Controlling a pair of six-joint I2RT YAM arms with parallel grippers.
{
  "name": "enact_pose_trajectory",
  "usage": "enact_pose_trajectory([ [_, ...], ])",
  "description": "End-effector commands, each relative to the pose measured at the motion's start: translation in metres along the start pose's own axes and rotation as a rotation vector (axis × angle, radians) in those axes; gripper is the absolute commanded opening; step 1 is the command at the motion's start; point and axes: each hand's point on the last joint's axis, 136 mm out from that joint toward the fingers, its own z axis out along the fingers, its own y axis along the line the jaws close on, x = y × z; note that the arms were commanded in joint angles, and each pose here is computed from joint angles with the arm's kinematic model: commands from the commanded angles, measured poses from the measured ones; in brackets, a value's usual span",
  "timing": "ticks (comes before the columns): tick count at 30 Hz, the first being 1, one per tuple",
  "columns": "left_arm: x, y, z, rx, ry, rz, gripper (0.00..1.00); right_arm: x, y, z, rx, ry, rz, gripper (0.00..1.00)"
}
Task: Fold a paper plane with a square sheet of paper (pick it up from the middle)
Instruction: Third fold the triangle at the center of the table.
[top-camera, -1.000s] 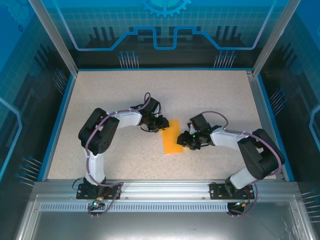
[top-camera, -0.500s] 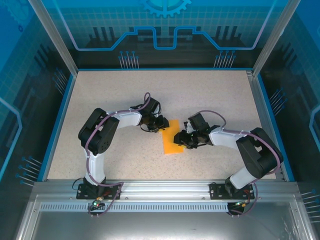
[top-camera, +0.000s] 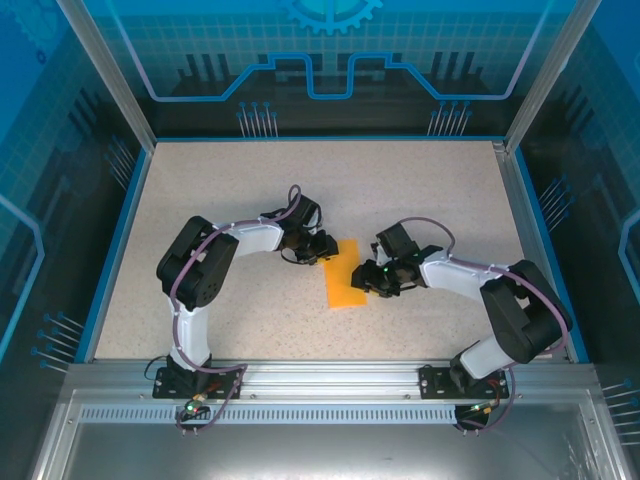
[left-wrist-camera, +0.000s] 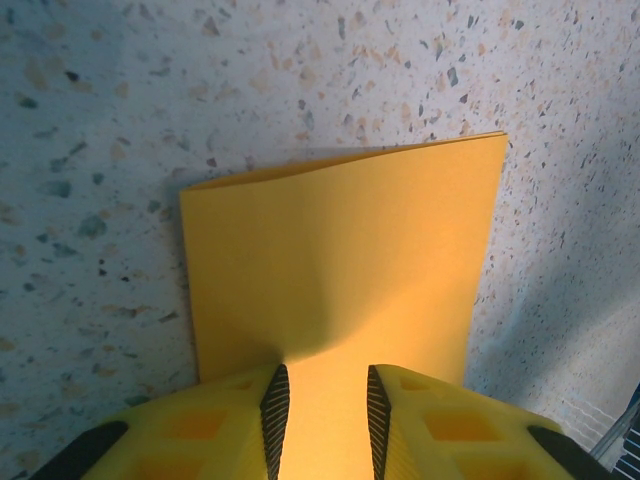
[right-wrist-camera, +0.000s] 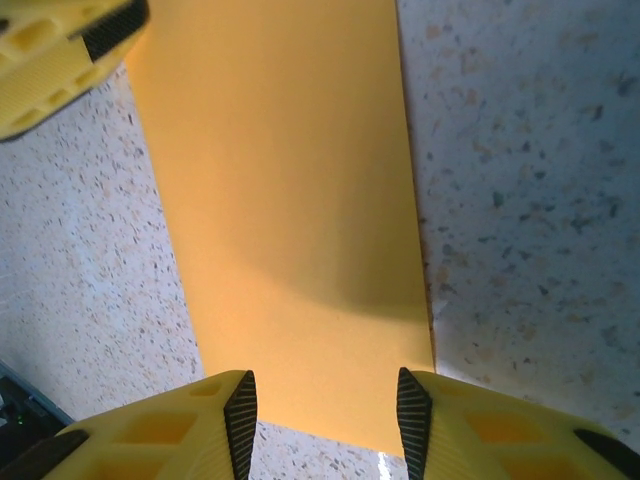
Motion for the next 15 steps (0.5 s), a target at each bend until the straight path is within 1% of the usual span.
enact_pose_trajectory([
  [1,0.014,0.02,0.003,-0.053,0.049,-0.033,0.31,0.02,-0.009,0.006,0.04,0.048,0.002,0.44],
  [8,0.015,0.021,0.004,-0.052,0.053,-0.035,0.31,0.02,-0.014,0.009,0.07,0.045,0.001,0.44],
  [11,0.015,0.02,0.003,-0.052,0.052,-0.034,0.32,0.013,-0.008,0.0,0.062,0.008,-0.018,0.44],
  [15,0.014,0.02,0.003,-0.052,0.052,-0.033,0.31,0.002,-0.009,-0.006,0.097,-0.038,-0.028,0.45],
])
